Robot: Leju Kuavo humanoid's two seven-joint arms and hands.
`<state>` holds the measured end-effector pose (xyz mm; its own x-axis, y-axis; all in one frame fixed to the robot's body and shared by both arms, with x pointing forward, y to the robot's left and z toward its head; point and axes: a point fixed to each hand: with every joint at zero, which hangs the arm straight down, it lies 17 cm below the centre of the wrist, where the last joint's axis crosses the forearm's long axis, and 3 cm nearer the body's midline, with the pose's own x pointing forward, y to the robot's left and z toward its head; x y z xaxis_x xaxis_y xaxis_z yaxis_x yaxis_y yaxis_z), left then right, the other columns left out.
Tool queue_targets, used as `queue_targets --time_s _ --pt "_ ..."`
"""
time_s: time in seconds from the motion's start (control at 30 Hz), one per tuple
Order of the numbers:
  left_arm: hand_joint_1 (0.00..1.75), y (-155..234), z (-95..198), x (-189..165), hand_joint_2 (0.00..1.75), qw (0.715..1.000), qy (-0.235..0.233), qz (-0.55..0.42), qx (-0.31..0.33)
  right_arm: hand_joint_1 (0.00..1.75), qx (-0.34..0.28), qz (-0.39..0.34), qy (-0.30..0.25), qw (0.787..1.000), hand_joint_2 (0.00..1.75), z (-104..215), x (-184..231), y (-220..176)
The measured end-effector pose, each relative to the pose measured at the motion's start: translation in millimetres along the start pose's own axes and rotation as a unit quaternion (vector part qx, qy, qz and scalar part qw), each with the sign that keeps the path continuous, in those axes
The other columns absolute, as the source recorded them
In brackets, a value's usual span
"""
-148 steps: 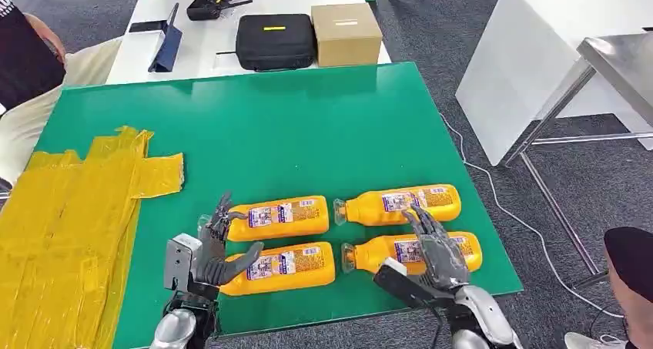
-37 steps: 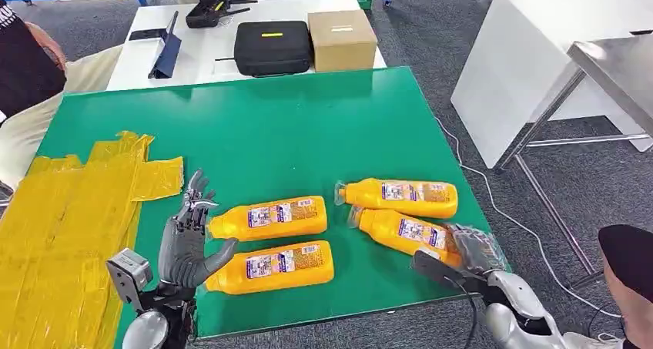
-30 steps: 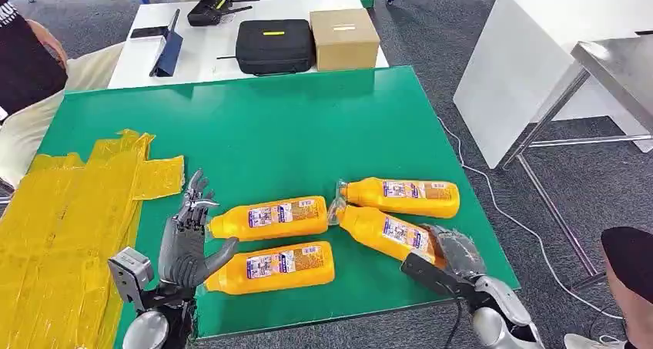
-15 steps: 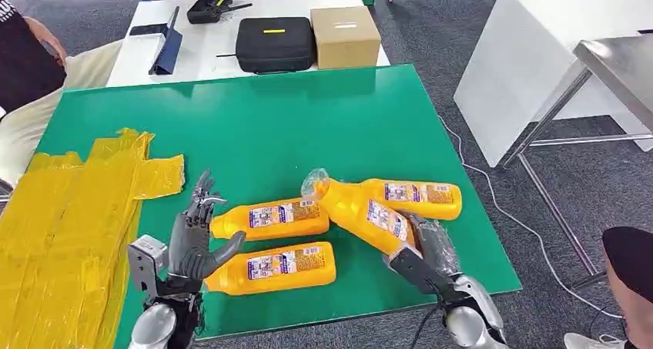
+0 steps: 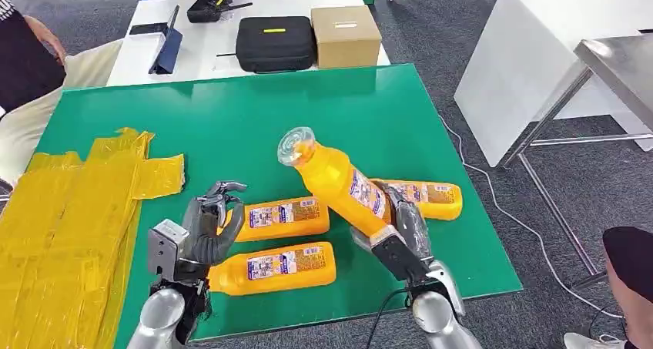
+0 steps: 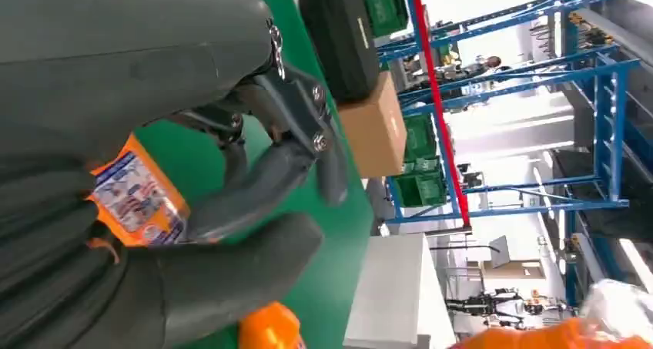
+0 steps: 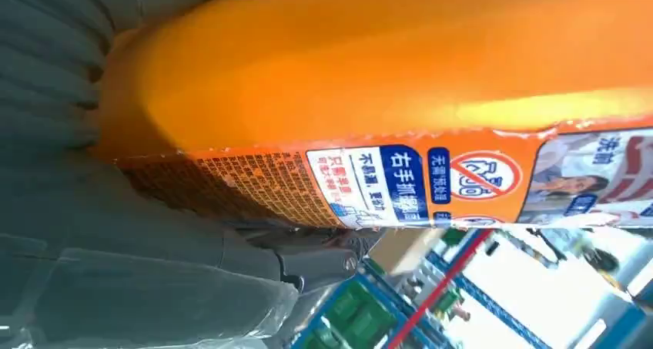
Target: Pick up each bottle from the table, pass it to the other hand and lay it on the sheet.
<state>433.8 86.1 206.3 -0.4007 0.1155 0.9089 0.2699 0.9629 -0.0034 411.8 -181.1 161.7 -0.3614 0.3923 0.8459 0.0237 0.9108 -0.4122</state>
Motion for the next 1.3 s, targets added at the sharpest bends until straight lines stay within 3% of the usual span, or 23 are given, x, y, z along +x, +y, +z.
queue_targets --time_s 0.07,0.1,0.93,1.3 --pt "1.75 -2 -2 1 1.75 1.0 -0.001 0.0 -0.003 1.75 -0.008 -0.005 -0.007 1.0 1.75 -3 4 -2" --pt "0.0 -2 -3 1 1.75 1.0 -0.001 -0.001 -0.003 1.75 -0.012 -0.007 -0.012 1.0 1.75 -5 7 -3" --pt "0.0 -12 -24 14 1.75 1.0 -0.003 0.018 -0.023 1.75 -0.01 -0.044 -0.048 0.998 1.75 -55 36 20" --pt "0.0 -34 -29 17 1.75 0.996 0.006 0.058 -0.067 1.75 0.004 -0.026 -0.049 0.998 1.75 -69 37 42"
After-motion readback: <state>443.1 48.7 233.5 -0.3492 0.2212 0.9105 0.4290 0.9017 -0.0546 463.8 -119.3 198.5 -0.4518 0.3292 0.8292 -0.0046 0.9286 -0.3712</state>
